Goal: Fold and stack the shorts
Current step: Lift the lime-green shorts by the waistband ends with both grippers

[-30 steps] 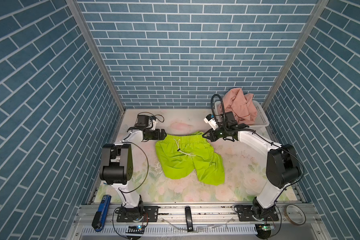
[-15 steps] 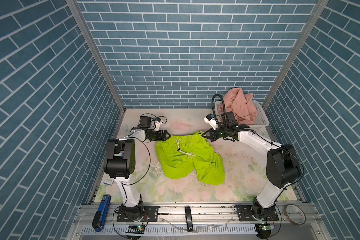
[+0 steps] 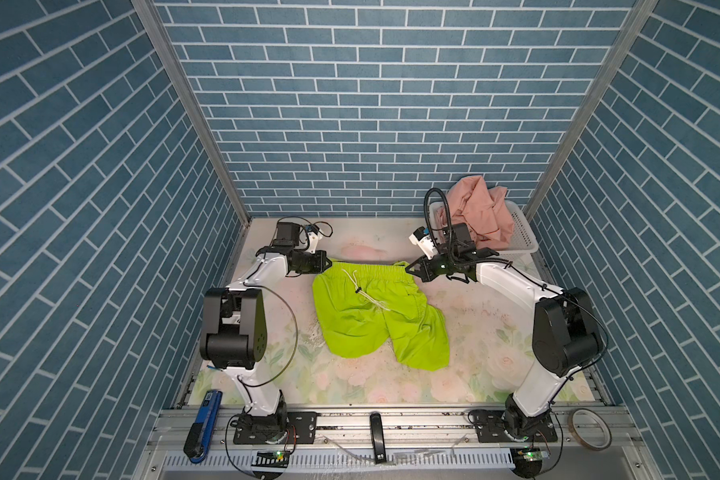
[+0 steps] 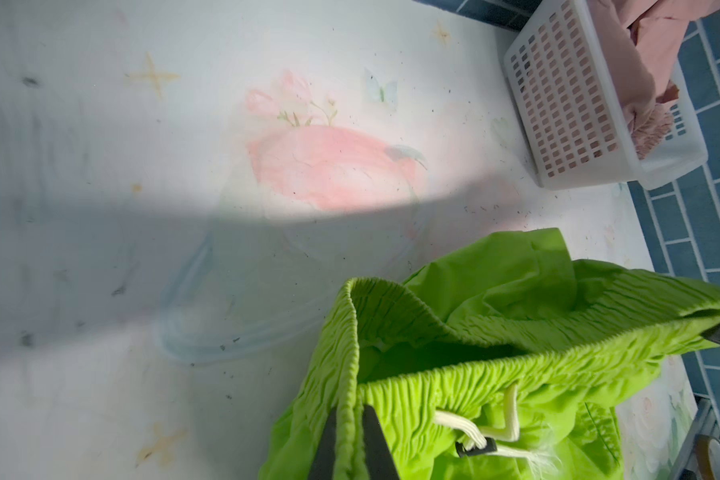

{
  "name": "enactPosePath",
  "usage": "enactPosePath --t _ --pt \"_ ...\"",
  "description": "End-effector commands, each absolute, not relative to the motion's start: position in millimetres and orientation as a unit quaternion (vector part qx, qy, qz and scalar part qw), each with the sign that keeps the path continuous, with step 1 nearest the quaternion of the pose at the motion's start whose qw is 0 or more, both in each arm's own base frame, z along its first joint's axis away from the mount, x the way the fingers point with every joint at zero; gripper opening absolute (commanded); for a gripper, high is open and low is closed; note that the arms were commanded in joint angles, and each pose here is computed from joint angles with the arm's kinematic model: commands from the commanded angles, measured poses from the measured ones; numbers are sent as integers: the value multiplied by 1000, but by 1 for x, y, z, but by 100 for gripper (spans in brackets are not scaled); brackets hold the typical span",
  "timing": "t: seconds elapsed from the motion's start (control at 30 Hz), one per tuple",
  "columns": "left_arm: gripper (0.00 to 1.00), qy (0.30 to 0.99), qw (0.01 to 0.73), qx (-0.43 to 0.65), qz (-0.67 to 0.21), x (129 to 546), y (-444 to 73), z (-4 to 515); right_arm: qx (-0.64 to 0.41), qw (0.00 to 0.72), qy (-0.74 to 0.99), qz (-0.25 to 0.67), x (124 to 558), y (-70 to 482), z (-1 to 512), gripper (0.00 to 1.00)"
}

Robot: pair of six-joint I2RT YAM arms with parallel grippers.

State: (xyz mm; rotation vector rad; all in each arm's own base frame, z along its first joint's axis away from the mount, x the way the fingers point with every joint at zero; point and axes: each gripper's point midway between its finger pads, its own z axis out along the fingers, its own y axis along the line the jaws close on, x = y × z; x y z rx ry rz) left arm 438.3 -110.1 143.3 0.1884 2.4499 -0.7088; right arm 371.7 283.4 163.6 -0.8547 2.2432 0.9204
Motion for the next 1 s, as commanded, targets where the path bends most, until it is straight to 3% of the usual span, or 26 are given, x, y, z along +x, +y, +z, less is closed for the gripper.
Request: enactPosePath --t 0.0,0.17,0.43,0.7,0.97 --pt "0 922 317 54 -214 434 -101 188 -318 320 833 320 379 275 203 0" --pt "0 915 345 93 -185 408 -121 253 -322 362 818 311 374 270 251 0" --pt "0 861 441 154 -203 348 -127 388 -301 445 792 291 336 240 372 0" --pt "0 804 513 224 -199 285 -127 444 -334 508 722 330 277 228 454 0" --pt "0 749 585 246 -190 236 -119 515 -359 519 692 352 240 222 503 0"
